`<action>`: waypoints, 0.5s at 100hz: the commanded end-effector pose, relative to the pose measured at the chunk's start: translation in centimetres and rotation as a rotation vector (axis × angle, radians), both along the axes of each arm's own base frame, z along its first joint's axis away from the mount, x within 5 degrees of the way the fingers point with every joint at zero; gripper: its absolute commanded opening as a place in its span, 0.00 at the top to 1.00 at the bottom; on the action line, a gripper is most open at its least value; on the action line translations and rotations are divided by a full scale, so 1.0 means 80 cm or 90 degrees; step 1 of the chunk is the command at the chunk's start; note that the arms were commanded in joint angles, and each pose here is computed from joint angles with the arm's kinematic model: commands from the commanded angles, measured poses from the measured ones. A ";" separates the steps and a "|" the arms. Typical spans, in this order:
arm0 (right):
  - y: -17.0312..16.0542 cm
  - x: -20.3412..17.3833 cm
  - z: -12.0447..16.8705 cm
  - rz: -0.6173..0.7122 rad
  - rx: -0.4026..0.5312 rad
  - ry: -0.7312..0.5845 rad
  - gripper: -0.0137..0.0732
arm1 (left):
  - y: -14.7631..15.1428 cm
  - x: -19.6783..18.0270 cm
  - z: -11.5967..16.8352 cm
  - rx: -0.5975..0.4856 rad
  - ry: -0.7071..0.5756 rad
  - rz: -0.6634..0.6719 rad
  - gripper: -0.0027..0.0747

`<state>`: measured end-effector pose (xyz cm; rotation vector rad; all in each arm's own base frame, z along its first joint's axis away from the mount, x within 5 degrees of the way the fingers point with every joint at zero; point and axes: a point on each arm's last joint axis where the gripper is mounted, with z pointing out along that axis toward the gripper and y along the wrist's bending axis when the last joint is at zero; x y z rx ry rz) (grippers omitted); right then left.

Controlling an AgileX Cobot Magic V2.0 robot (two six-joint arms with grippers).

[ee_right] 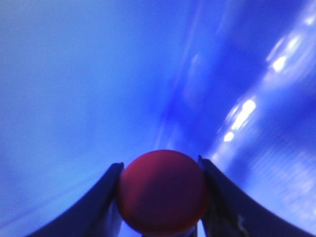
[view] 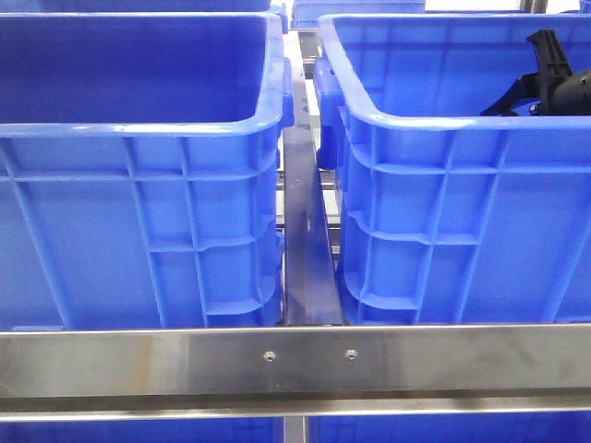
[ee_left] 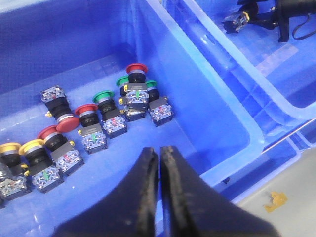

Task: Pick red and yellow buttons and place in box
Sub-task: 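Carry the red button over the empty bin and release it with the right gripper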

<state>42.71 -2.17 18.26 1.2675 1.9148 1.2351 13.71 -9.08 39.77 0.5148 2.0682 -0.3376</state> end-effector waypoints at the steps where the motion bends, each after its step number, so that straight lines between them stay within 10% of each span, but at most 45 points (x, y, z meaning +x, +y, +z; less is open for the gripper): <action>1: -0.001 0.002 0.042 -0.006 0.035 -0.062 0.78 | -0.002 -0.002 0.020 -0.042 -0.055 -0.011 0.99; 27: -0.003 0.003 0.041 -0.019 0.039 -0.054 0.74 | -0.002 -0.002 0.020 -0.042 -0.055 -0.011 0.99; 50: -0.002 0.003 0.041 -0.015 0.042 -0.056 0.45 | -0.002 -0.002 0.020 -0.042 -0.055 -0.011 0.99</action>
